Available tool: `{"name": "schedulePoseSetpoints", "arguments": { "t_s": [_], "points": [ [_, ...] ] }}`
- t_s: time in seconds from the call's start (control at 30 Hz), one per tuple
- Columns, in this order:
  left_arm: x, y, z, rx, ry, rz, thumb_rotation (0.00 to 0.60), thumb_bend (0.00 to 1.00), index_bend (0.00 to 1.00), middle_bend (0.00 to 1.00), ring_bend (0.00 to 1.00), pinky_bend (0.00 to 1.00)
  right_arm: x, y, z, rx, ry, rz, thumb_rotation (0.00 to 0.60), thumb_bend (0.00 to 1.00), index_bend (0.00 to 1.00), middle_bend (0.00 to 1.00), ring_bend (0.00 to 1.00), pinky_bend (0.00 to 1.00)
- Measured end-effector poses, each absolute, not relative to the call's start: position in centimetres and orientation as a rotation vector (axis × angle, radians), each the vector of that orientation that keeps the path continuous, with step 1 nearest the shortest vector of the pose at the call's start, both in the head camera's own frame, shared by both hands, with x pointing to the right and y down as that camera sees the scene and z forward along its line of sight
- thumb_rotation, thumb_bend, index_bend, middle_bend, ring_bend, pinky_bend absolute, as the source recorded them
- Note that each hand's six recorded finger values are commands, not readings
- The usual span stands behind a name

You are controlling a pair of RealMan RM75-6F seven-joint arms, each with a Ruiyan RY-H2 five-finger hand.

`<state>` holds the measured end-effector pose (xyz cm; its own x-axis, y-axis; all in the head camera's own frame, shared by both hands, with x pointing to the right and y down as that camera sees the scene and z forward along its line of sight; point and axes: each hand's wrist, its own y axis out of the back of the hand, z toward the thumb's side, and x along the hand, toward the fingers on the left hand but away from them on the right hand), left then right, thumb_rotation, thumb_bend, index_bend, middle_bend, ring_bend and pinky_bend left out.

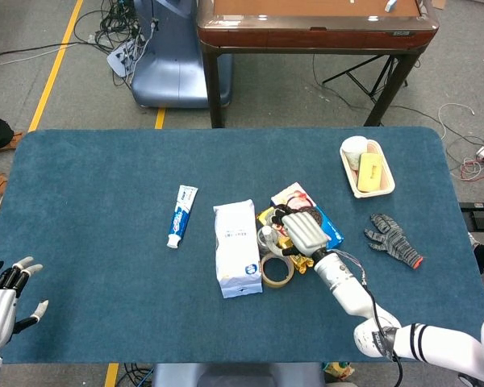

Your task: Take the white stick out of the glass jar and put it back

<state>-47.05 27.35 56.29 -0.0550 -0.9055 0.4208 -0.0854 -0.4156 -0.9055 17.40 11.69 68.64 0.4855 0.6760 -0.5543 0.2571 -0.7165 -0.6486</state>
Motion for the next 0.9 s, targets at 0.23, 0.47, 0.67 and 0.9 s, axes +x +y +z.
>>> {"name": "schedulePoseSetpoints", "arguments": {
  "t_s": [0.23, 0.47, 0.67, 0.9],
  "points": [
    [-47.1, 27.2, 56.1, -1.540, 1.083, -1.543, 0.600, 0.27, 0.25, 0.17, 0.21, 0.05, 18.1, 10.7, 67.4, -2.282, -0.889, 1.100, 0.600, 0.53, 0.57, 0.33, 0.19, 0.27],
    [-46.7, 27.0, 56.0, -1.544, 1.075, -1.533, 0.600, 0.27, 0.25, 0.17, 0.21, 0.05, 20.6, 8.8, 64.0, -2.302, -1.065, 1.018, 0.600, 0.53, 0.60, 0.37, 0.25, 0.27],
    [-45.9, 26.5, 56.1, -1.556, 1.062, -1.515, 0.600, 0.27, 0.25, 0.17, 0.21, 0.05, 24.0, 7.7, 60.6, -2.329, -1.232, 0.971, 0.600, 0.53, 0.61, 0.41, 0.29, 0.27],
    [-45.1, 26.1, 56.2, -1.573, 1.049, -1.493, 0.600, 0.27, 0.25, 0.17, 0.21, 0.05, 28.7, 7.6, 59.0, -2.276, -1.325, 1.071, 0.600, 0.53, 0.61, 0.42, 0.31, 0.27]
  ]
}}
